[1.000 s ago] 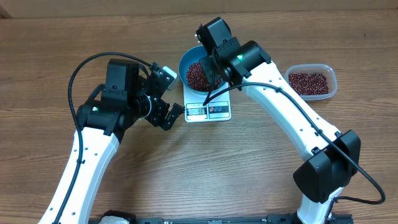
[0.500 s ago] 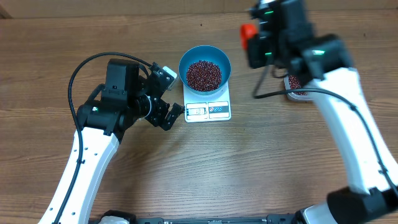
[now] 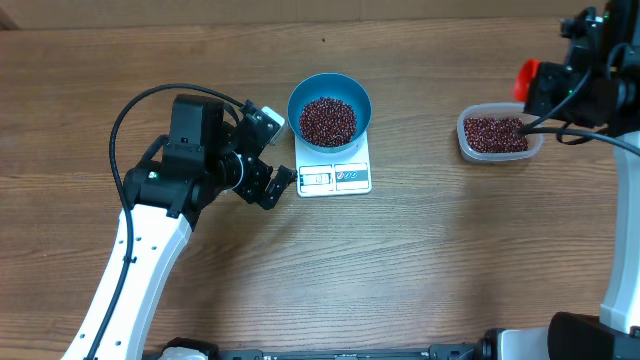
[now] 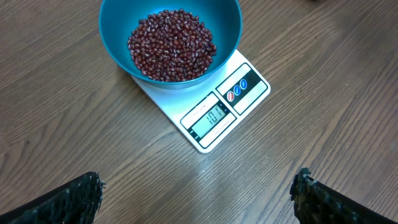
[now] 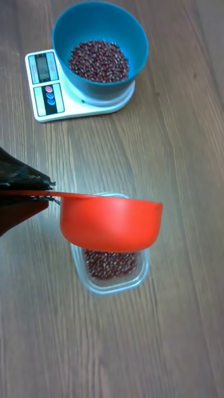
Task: Scoop item into bowl and weigh 150g on scale
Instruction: 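Move the empty scoop back over the bean tub with the right gripper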
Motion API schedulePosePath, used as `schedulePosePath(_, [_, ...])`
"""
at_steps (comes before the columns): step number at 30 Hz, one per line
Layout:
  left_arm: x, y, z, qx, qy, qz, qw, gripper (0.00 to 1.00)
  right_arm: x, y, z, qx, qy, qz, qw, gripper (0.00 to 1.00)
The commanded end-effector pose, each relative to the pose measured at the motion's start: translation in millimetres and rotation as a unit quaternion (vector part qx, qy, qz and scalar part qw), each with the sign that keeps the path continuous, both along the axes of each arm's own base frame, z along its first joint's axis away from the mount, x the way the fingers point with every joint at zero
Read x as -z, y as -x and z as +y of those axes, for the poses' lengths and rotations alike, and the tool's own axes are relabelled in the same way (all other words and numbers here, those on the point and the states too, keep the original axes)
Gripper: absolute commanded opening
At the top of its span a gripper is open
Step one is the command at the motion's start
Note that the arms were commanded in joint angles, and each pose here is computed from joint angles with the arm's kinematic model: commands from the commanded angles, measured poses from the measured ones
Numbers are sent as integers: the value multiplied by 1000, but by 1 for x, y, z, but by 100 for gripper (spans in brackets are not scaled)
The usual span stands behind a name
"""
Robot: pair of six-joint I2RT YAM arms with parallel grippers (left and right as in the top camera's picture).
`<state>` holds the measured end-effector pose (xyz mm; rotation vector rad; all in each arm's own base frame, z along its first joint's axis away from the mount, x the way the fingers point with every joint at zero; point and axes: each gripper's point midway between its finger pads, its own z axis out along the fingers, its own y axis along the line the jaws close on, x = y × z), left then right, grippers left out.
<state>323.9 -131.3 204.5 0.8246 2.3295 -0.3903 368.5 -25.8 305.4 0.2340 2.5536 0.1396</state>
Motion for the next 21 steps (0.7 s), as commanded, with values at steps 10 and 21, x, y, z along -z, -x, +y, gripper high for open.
schedulePosePath(10, [-5, -1, 0, 8, -5, -12, 1000, 100, -4, 9, -1, 2, 4, 8, 1000, 4])
schedulePosePath(21, [-5, -1, 0, 8, -5, -12, 1000, 100, 8, 18, -1, 44, -22, 44, 998, 4])
